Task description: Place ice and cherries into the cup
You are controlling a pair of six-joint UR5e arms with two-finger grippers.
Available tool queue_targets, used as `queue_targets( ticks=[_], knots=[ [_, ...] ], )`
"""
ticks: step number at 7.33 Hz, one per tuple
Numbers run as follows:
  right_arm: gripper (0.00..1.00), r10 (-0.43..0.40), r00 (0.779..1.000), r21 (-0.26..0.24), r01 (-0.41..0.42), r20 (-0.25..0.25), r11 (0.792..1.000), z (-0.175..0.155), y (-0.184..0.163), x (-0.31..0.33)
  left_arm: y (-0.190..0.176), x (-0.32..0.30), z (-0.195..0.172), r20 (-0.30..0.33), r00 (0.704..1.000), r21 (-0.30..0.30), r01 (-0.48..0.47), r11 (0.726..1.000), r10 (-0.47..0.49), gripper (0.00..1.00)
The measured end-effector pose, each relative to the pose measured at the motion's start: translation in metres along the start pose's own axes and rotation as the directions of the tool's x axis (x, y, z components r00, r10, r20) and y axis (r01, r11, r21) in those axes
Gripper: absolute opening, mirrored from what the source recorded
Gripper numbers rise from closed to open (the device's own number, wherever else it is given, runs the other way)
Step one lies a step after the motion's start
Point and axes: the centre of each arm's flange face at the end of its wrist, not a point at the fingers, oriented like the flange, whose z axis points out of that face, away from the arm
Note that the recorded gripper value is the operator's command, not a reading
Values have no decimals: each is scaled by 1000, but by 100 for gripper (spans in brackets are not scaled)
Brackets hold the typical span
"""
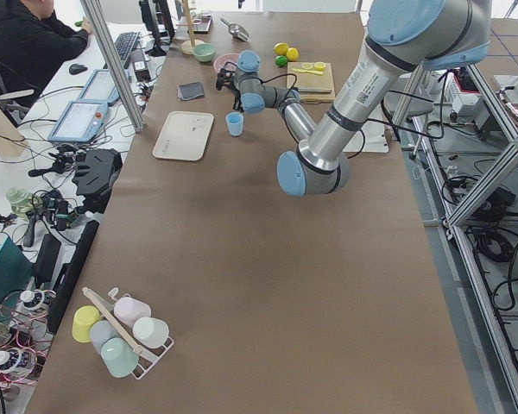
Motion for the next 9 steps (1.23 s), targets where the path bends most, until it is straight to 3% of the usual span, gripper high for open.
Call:
queue_targets(
  ticks=[2, 3, 4, 7, 9],
  knots=[
    [98, 1, 1000, -2, -1, 1, 1000, 1, 0, 0, -14, -15, 3, 25, 1000, 15, -1, 1000, 1, 1],
    [98, 1, 1000, -2, -1, 1, 1000, 1, 0, 0, -17, -23, 10, 35, 999, 16, -11, 1000, 10, 58],
    [98, 1, 1000, -3, -1, 2, 1000, 2, -1, 0, -18, -29, 17, 37, 999, 15, -17, 1000, 16, 97],
    [98, -4, 1000, -2, 4, 3, 1000, 2, -11, -1, -11, -41, 27, 19, 999, 18, -28, 999, 28, 98],
    [98, -6, 1000, -5, 6, 5, 1000, 4, -14, -1, -15, -87, 4, 10, 1000, 34, -17, 999, 17, 98]
  ],
)
